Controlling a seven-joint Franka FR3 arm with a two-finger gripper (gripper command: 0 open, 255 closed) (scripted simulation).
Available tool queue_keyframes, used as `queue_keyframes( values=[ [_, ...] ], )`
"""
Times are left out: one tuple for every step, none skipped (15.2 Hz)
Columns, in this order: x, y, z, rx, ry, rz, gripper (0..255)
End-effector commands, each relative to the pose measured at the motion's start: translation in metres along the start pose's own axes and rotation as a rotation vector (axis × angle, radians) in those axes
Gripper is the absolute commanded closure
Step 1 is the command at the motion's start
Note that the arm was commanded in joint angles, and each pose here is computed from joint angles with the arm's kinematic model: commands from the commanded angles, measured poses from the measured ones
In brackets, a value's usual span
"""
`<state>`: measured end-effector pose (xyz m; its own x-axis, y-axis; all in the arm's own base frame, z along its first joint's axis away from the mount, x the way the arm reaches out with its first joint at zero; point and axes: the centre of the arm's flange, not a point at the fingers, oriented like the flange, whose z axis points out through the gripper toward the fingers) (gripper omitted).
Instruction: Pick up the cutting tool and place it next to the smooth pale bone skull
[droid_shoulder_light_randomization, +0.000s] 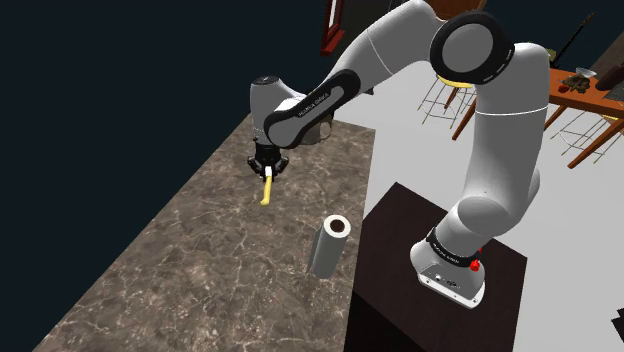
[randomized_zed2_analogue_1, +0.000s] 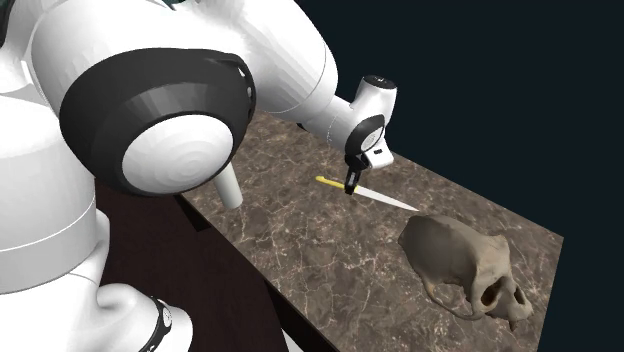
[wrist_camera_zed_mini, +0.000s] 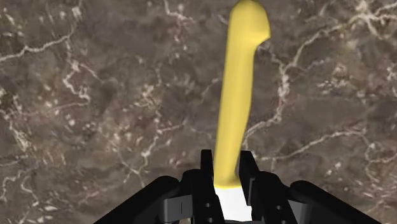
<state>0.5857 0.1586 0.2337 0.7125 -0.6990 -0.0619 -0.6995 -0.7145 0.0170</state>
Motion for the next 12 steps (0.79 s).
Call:
queue_keyframes(
  values=[
    [0.000,0.000,0.000,0.000,0.000,0.000,255],
    [0.000,0.000,0.000,0.000,0.000,0.000,0],
    [0.000,0.000,0.000,0.000,0.000,0.000,0],
    [0.000,0.000,0.000,0.000,0.000,0.000,0],
    [0.000,0.000,0.000,0.000,0.000,0.000,0],
    [0.000,0.000,0.000,0.000,0.000,0.000,0],
    [0.000,0.000,0.000,0.000,0.000,0.000,0],
    [0.000,0.000,-0.013,0.000,0.000,0.000,0],
    [0.000,0.000,-0.026,0.000,0.000,0.000,0],
    [0.000,0.000,-0.040,0.000,0.000,0.000,0],
    [0.000,0.000,-0.050,0.000,0.000,0.000,0],
    [0.000,0.000,-0.050,0.000,0.000,0.000,0]
  ],
)
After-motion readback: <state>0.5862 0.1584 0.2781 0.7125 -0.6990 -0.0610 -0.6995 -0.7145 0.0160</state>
